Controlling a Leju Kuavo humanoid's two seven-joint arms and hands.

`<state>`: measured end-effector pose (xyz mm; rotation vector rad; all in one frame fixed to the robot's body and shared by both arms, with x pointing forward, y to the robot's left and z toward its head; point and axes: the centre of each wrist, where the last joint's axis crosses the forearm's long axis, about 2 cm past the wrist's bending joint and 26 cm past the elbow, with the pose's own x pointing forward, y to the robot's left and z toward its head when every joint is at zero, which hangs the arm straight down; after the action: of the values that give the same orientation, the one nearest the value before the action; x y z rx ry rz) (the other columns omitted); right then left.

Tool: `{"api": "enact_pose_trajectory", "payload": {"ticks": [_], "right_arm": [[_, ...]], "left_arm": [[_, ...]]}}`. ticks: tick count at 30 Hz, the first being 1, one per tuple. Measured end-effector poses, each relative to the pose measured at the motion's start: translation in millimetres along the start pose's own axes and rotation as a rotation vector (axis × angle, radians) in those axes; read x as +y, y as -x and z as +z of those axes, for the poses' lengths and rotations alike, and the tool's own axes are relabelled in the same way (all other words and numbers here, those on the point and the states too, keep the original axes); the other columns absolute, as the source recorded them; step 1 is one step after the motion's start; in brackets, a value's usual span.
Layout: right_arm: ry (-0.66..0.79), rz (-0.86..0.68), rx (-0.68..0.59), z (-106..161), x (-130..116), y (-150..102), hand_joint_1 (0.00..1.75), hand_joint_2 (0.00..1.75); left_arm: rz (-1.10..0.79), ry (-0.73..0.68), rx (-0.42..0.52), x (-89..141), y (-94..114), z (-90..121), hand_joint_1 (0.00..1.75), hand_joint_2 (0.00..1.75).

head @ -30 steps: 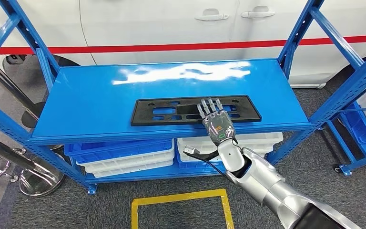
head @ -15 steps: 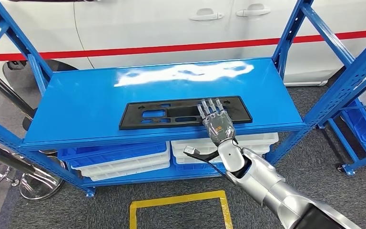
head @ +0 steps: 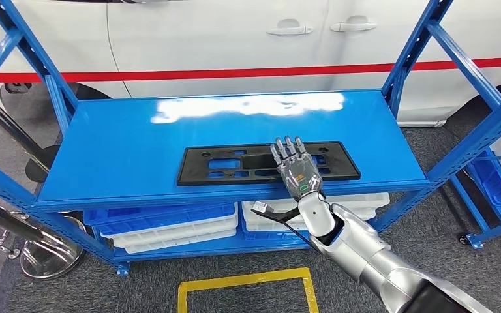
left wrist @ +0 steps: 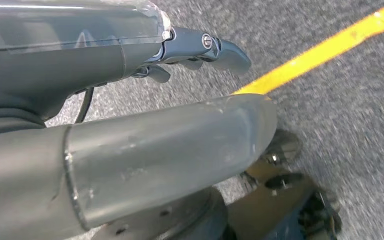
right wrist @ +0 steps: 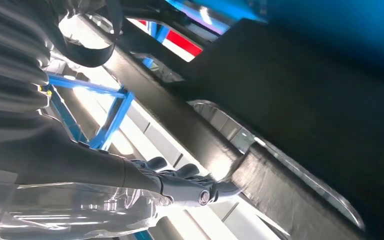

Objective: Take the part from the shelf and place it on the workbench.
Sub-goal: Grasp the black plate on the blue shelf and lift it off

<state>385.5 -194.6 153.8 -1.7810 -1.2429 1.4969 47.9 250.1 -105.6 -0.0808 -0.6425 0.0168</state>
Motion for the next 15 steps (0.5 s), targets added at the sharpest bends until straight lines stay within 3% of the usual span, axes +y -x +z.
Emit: {"api": "enact_pose_trajectory", "payload": {"ticks": [13, 15], "right_arm": [[0.013, 0.000, 0.044, -0.6, 0.7, 4.2, 0.00, 1.75], [0.013, 0.000, 0.043, -0.3, 0.9, 4.0, 0.81, 1.75]], "left_arm": [[-0.001, -0.003, 0.003, -5.7, -2.2, -1.1, 0.00, 0.00], [-0.001, -0.005, 0.007, -5.7, -1.0, -0.3, 0.00, 0.00]]}}
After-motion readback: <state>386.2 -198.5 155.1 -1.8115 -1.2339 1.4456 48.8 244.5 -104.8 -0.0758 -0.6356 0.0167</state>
